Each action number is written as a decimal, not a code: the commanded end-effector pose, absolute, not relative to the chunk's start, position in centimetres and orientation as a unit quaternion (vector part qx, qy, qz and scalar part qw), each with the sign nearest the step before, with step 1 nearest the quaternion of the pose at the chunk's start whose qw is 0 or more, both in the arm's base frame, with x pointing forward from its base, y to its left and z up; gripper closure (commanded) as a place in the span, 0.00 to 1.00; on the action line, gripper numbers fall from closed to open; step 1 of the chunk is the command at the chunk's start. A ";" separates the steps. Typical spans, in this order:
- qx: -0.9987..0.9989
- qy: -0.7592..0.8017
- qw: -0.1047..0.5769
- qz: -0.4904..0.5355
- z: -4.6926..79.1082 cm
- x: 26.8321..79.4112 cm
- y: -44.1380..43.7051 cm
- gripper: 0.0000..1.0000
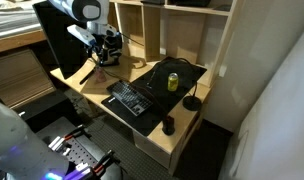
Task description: Put the orange can next to the yellow can.
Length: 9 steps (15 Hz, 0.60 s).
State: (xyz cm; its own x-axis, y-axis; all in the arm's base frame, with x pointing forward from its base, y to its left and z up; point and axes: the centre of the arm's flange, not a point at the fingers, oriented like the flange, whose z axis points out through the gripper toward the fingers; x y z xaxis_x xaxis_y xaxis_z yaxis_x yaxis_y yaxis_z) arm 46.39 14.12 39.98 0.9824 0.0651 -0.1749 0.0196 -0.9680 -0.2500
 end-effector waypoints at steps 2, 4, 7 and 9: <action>-0.985 0.000 0.126 0.116 38.2 47.5 15.8 0.00; -0.985 -0.001 0.125 0.117 38.0 47.6 16.0 0.00; -0.985 0.021 0.102 0.135 37.0 48.3 15.6 0.00; -0.972 0.073 0.136 0.178 35.0 49.5 17.0 0.00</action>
State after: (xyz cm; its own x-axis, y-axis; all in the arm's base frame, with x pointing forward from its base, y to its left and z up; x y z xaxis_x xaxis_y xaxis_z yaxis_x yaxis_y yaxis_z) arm 47.55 15.56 37.77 0.9667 -0.0201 -0.2549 -0.0795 -0.9711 -0.2250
